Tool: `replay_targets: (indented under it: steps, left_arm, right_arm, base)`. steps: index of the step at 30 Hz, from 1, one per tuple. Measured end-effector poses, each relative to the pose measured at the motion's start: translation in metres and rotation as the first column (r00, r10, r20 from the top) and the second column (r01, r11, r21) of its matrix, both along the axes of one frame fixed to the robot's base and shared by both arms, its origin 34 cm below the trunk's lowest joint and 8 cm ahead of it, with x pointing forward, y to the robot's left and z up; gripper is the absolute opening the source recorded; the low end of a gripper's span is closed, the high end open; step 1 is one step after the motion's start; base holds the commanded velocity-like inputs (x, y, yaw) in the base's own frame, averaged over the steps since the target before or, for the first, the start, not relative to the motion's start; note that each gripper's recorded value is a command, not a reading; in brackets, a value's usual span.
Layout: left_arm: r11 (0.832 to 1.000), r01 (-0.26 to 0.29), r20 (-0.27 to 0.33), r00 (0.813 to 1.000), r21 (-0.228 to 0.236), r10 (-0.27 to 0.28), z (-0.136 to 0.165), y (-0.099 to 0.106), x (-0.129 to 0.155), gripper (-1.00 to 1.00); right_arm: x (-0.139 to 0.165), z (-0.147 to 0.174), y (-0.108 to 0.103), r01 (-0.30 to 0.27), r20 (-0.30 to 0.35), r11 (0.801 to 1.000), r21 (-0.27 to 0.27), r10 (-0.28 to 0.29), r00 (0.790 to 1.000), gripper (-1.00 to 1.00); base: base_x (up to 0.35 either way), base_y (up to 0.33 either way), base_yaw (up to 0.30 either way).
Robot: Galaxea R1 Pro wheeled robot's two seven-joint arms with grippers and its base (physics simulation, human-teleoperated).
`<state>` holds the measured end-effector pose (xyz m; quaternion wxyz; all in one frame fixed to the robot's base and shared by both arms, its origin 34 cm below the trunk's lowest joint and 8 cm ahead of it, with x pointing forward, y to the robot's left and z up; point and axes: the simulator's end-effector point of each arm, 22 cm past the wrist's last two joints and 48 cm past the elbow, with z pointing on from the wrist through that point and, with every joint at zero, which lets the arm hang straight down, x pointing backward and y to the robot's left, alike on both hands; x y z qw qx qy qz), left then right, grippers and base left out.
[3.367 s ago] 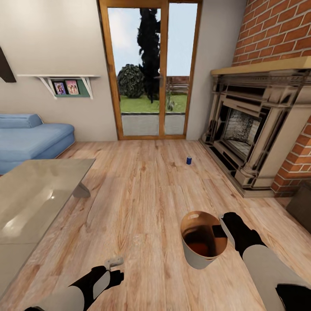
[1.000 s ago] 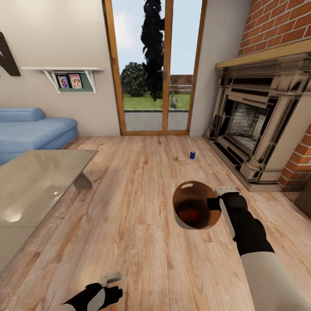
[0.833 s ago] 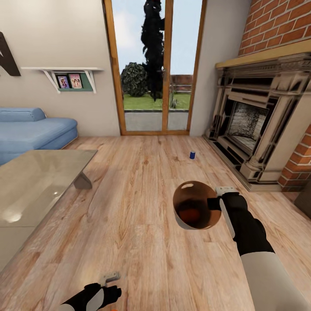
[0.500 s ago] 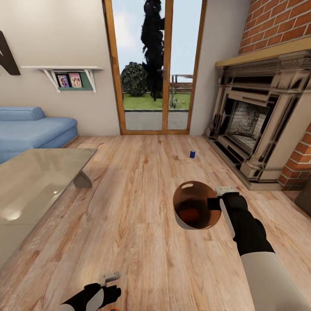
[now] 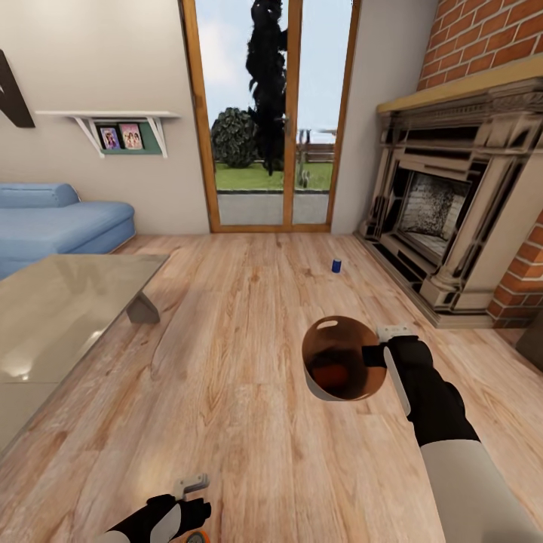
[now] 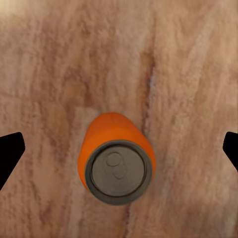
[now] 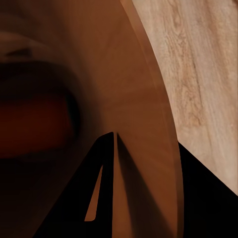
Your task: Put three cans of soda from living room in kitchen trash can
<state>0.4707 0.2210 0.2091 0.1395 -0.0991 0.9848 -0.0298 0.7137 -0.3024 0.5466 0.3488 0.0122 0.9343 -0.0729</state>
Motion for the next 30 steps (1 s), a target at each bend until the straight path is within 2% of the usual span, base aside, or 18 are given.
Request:
replay_targets:
  steps: [12, 24, 30]
  left_arm:
    - [1.0, 0.002, -0.025, 1.0, -0.002, -0.002, -0.014, -0.002, -0.019, 1.0]
    - [1.0, 0.003, -0.025, 1.0, -0.002, -0.003, -0.014, -0.002, -0.02, 1.0]
    - [1.0, 0.003, -0.035, 0.999, -0.005, -0.003, -0.026, -0.003, -0.026, 1.0]
  right_arm:
    - [-0.002, -0.006, -0.001, 0.001, 0.001, 1.0, -0.003, -0.001, 1.0, -1.0]
    - [-0.002, -0.006, 0.0, 0.0, 0.001, 1.0, -0.001, 0.0, 1.0, -1.0]
    - [-0.004, -0.021, -0.001, 0.001, -0.012, 1.0, -0.003, -0.001, 1.0, -1.0]
  base:
    - [0.0, 0.0, 0.0]
    - [0.0, 0.0, 0.0]
    - [0.0, 0.0, 0.0]
